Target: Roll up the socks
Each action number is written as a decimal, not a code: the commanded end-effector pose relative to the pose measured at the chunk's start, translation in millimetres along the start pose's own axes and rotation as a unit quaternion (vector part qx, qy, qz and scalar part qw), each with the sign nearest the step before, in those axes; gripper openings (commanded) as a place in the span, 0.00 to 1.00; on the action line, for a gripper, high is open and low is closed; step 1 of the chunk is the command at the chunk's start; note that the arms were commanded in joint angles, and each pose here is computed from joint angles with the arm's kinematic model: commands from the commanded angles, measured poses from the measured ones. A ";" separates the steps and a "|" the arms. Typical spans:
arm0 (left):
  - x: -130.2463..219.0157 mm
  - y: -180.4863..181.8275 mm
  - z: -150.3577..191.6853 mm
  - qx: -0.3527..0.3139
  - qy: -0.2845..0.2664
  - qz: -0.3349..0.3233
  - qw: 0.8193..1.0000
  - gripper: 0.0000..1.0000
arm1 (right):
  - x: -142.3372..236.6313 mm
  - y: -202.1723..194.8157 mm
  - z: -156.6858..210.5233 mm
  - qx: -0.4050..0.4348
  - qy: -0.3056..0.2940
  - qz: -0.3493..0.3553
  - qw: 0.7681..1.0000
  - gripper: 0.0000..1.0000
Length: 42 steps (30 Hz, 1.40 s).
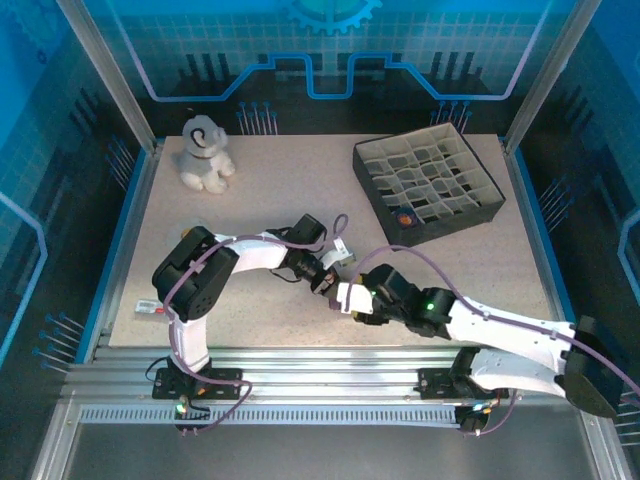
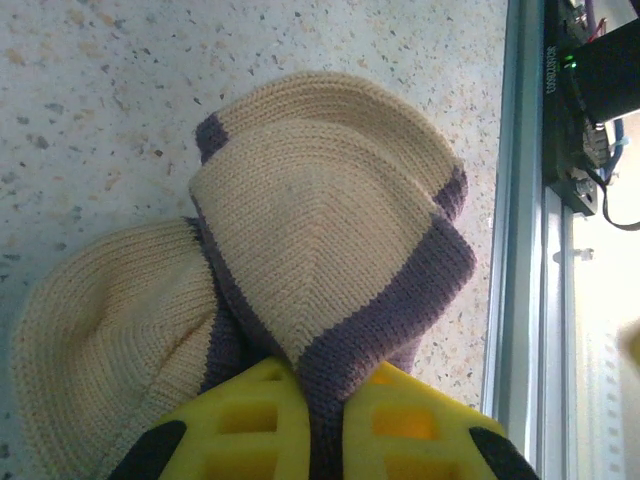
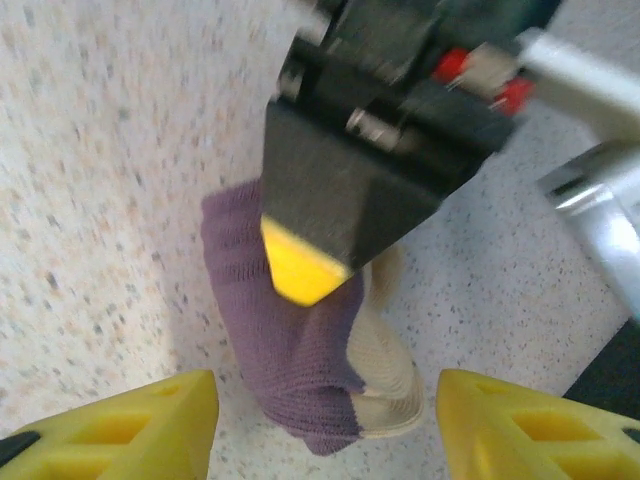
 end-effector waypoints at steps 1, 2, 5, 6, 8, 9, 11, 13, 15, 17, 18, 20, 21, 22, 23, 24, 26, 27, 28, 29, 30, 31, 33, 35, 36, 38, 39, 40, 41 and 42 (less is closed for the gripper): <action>-5.4 23.7 26.6 0.080 0.055 -0.027 0.995 0.00 | -9.0 0.3 -0.5 0.080 0.033 0.009 0.996 0.60; -4.7 24.6 26.4 0.084 0.055 -0.025 0.995 0.00 | -12.3 1.0 -0.9 0.093 0.038 0.004 0.995 0.61; -4.2 26.1 24.6 0.090 0.056 -0.018 0.994 0.00 | -20.9 0.4 -2.1 0.121 0.051 0.001 0.991 0.62; -4.2 26.5 23.9 0.092 0.057 -0.016 0.994 0.00 | -23.3 0.0 -2.8 0.128 0.054 0.000 0.990 0.62; -4.1 27.7 22.9 0.097 0.059 -0.013 0.993 0.00 | -27.2 -0.7 -4.4 0.138 0.054 -0.001 0.989 0.63; -4.0 28.3 22.3 0.099 0.060 -0.012 0.993 0.00 | -29.0 -1.0 -5.7 0.141 0.052 -0.002 0.989 0.63; -3.8 29.1 20.8 0.100 0.061 -0.008 0.993 0.00 | -32.4 -1.5 -7.2 0.148 0.052 -0.003 0.988 0.64; -3.7 29.7 19.9 0.102 0.062 -0.006 0.993 0.00 | -36.1 -1.7 -8.7 0.152 0.053 -0.005 0.987 0.64; -3.4 30.4 18.9 0.105 0.063 -0.001 0.992 0.00 | -40.4 -1.6 -10.2 0.157 0.052 -0.009 0.986 0.64; -2.6 31.2 17.7 0.107 0.063 0.003 0.992 0.00 | -44.1 -0.9 -11.8 0.162 0.050 -0.015 0.985 0.65; -2.4 31.6 17.1 0.109 0.064 0.004 0.992 0.00 | -46.4 -0.3 -12.3 0.164 0.050 -0.020 0.985 0.65; -1.6 32.2 15.7 0.111 0.063 0.008 0.992 0.00 | -51.4 1.9 -12.5 0.169 0.054 -0.029 0.984 0.65; -1.2 32.6 15.3 0.113 0.063 0.011 0.992 0.00 | -54.6 2.9 -12.3 0.171 0.056 -0.032 0.983 0.65; -1.1 32.9 14.9 0.114 0.062 0.013 0.991 0.00 | -57.5 4.4 -11.5 0.173 0.058 -0.036 0.983 0.65; -0.6 33.4 14.7 0.116 0.062 0.016 0.991 0.00 | -60.7 6.1 -10.4 0.175 0.061 -0.040 0.982 0.65; -0.4 33.4 14.3 0.117 0.062 0.019 0.991 0.00 | -63.7 7.3 -9.8 0.175 0.063 -0.044 0.982 0.65; -0.6 33.9 14.3 0.121 0.063 0.023 0.990 0.00 | -68.1 9.4 -8.5 0.177 0.066 -0.051 0.981 0.64; -0.8 34.1 14.8 0.123 0.064 0.025 0.990 0.00 | -70.1 9.5 -7.9 0.176 0.068 -0.053 0.981 0.64; -0.5 34.5 14.3 0.124 0.064 0.026 0.990 0.00 | -71.6 9.6 -7.6 0.176 0.070 -0.054 0.980 0.63; -0.9 34.5 14.8 0.125 0.065 0.028 0.990 0.00 | -73.0 9.9 -7.2 0.176 0.072 -0.058 0.980 0.61; -0.6 34.8 14.5 0.127 0.064 0.030 0.989 0.00 | -74.4 9.5 -6.6 0.176 0.074 -0.060 0.980 0.58; -0.5 34.9 14.5 0.127 0.064 0.031 0.989 0.00 | -75.4 9.5 -6.2 0.176 0.076 -0.062 0.979 0.55; -0.1 34.6 13.9 0.127 0.063 0.034 0.989 0.00 | -77.6 9.9 -4.6 0.177 0.079 -0.069 0.979 0.46; 0.4 34.5 13.1 0.128 0.062 0.034 0.989 0.00 | -79.2 9.2 -2.8 0.177 0.083 -0.076 0.978 0.34; 0.6 34.2 12.7 0.127 0.062 0.034 0.989 0.00 | -79.7 9.4 -2.2 0.177 0.083 -0.080 0.977 0.27; 1.5 34.3 11.7 0.127 0.061 0.034 0.989 0.00 | -80.4 8.8 -0.9 0.176 0.084 -0.086 0.977 0.16; 2.0 34.3 10.9 0.126 0.060 0.032 0.990 0.00 | -80.2 8.5 -0.3 0.174 0.084 -0.091 0.977 0.12; 2.0 34.4 11.1 0.125 0.060 0.030 0.990 0.01 | -79.9 8.1 -0.1 0.173 0.082 -0.095 0.977 0.10; 2.6 34.3 10.2 0.123 0.058 0.028 0.990 0.03 | -78.8 7.6 0.2 0.170 0.079 -0.103 0.977 0.08; 3.2 34.7 10.1 0.121 0.056 0.023 0.991 0.05 | -77.6 7.2 0.5 0.166 0.077 -0.115 0.976 0.06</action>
Point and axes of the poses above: each hand's point on the last joint's axis, 136 mm out from that joint toward the fingers, its own x axis back along the fingers, its own y axis along the line the jaws close on, z = x × y, the point moved 8 cm from there along x, back along the fingers, and after that the axes turned 15 degrees about x, right-handed, at the moved point
